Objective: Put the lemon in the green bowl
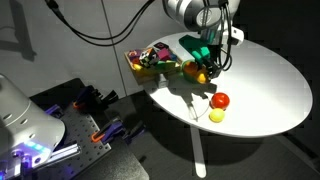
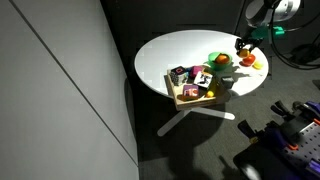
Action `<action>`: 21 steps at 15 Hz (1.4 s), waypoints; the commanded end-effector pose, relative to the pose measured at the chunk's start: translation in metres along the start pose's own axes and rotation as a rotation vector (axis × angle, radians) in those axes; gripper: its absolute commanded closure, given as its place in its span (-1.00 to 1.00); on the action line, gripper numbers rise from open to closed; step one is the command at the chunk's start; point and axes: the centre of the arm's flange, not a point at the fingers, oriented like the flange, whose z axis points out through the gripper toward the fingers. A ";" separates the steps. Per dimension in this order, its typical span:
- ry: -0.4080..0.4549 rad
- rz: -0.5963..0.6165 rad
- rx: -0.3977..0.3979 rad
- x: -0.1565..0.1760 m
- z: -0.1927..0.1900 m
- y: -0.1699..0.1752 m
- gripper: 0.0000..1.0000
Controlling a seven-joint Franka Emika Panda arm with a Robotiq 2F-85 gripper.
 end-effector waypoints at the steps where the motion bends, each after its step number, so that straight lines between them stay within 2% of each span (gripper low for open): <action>1: 0.064 0.005 0.002 0.009 -0.038 0.001 0.12; 5: 0.106 -0.008 0.022 0.023 -0.056 -0.018 0.12; 14: 0.230 -0.075 0.060 0.032 -0.057 -0.084 0.12; 21: 0.331 -0.095 0.061 0.031 -0.038 -0.100 0.12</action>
